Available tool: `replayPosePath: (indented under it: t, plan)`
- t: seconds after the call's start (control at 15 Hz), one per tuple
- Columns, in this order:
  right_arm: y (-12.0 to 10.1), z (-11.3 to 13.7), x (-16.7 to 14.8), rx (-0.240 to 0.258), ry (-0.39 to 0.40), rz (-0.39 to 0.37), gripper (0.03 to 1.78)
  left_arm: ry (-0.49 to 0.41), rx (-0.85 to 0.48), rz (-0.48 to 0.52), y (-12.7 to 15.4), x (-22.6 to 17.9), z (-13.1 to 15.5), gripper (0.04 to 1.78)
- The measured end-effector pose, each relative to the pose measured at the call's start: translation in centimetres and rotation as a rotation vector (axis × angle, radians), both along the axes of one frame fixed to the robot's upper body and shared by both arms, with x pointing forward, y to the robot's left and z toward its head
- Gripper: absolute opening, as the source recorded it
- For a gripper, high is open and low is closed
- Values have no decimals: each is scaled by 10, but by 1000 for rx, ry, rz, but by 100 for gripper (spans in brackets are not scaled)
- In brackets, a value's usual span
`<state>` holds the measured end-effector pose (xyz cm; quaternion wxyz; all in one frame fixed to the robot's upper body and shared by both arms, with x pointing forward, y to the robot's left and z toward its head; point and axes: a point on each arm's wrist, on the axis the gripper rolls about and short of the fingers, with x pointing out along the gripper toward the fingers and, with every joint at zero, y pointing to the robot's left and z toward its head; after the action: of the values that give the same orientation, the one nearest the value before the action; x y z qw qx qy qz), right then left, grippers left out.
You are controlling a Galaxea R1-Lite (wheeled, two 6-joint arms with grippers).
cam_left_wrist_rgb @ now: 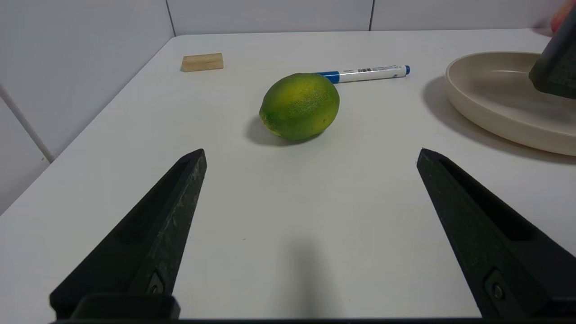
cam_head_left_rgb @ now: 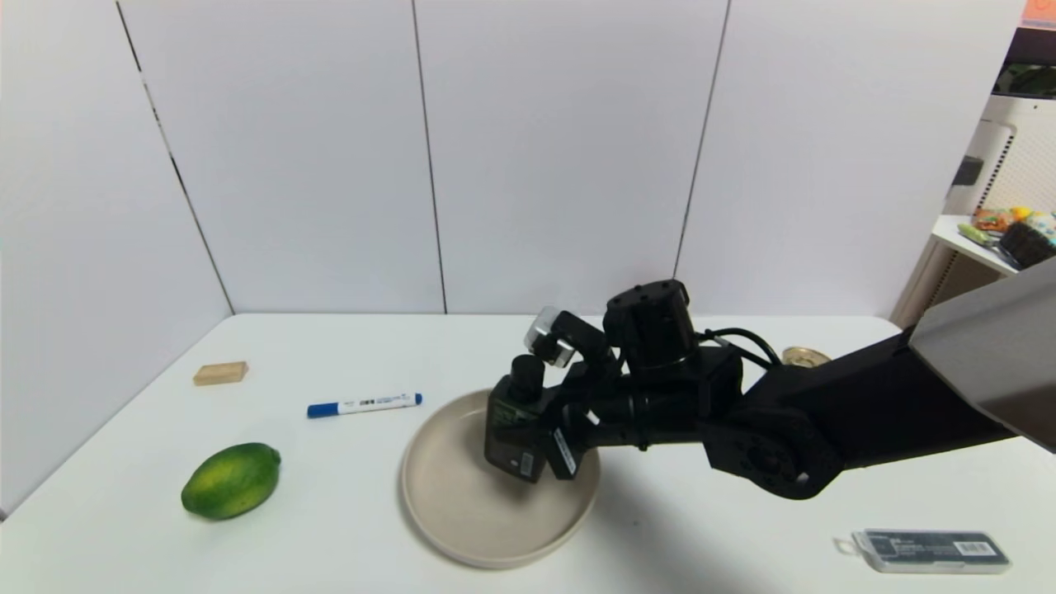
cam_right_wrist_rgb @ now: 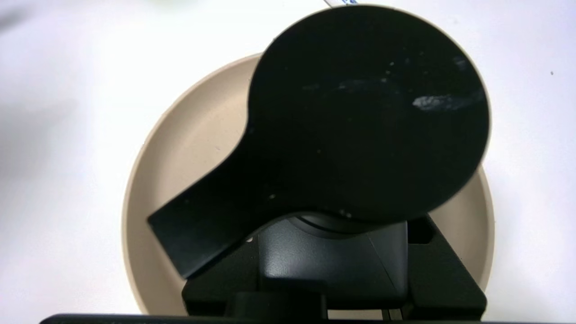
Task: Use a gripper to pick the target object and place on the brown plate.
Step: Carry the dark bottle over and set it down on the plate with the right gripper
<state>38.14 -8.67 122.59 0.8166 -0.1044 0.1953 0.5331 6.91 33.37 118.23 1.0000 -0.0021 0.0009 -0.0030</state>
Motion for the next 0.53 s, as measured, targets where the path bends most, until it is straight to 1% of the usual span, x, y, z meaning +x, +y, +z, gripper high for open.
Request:
replayPosePath:
  t: [0.07, 0.2, 0.33, 0.53]
  plan:
    - [0, -2, 1, -6, 3, -7, 68, 0, 0, 0, 0, 0, 0, 169]
    - [-1, -3, 1, -13, 3, -16, 91, 0, 0, 0, 0, 0, 0, 169]
    - [-1, -3, 0, -17, 6, -17, 109, 0, 0, -1, 0, 0, 0, 169]
    - [-5, 8, -3, -10, -1, -23, 130, 0, 0, -1, 0, 0, 0, 169]
